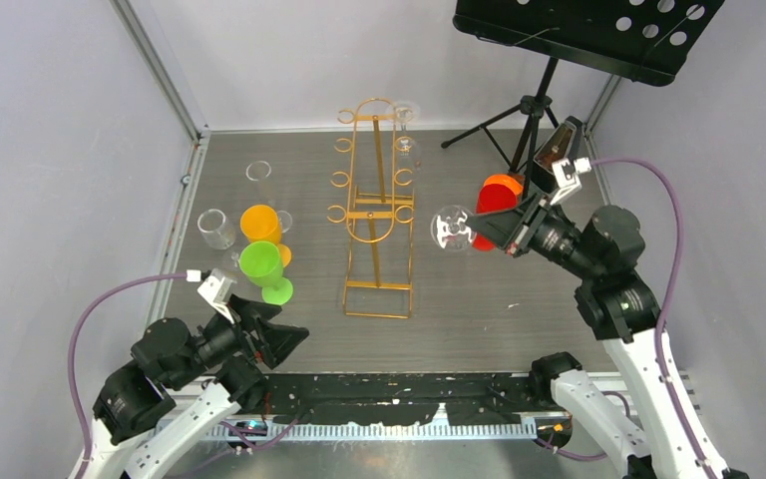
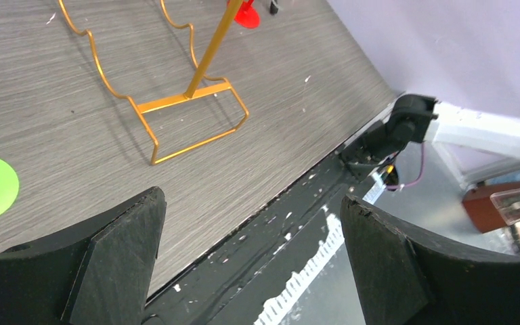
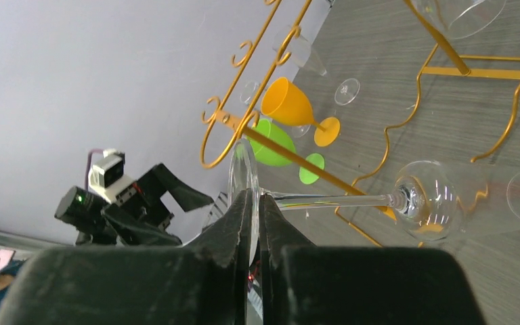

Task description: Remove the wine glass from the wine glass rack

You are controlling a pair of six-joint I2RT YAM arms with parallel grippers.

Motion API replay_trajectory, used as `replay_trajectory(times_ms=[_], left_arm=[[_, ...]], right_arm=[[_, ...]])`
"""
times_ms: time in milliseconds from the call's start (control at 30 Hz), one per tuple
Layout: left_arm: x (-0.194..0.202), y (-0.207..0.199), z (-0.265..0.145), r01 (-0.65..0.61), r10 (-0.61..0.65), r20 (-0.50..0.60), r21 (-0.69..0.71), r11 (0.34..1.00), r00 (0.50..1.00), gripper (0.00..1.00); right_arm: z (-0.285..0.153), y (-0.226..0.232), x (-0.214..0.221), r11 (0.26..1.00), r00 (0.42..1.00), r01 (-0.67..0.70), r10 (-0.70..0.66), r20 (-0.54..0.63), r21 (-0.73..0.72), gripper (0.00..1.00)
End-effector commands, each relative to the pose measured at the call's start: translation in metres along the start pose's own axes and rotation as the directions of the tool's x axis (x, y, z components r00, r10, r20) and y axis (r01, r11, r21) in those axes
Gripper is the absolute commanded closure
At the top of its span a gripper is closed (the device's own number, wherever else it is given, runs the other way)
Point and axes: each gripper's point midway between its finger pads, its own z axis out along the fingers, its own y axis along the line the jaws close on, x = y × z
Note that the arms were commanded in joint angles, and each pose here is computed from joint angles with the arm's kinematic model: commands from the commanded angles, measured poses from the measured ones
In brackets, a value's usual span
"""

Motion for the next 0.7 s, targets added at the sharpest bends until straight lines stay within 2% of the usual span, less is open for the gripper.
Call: replay_trajectory(times_ms=[0,267,667], left_arm=[[-0.021,-0.009,-0.006,0.086,-0.086,0.061,0.000,0.996,0.994,0.03],[-0.025,-0.007,-0.007,0.225,-0.222,0.098,-0.021,0.974,0.970,0.03],[-0.015,-0.004,-0.001,0.323,-0.320,0.074,-0.043,0.945,0.945,0.03]], right_arm=[[-0.026,0.019,0.014,0.992,0.993,0.112,-0.113,-0.026,-0.062,0.94],[-0.053,0.016,0.056,0.978,0.964,0.184,-0.200,-0.175,-0.099,0.94],[-0.072,0.025,0.088,0.951,0.907,0.229,-0.286,-0.308,-0.208,0.94]])
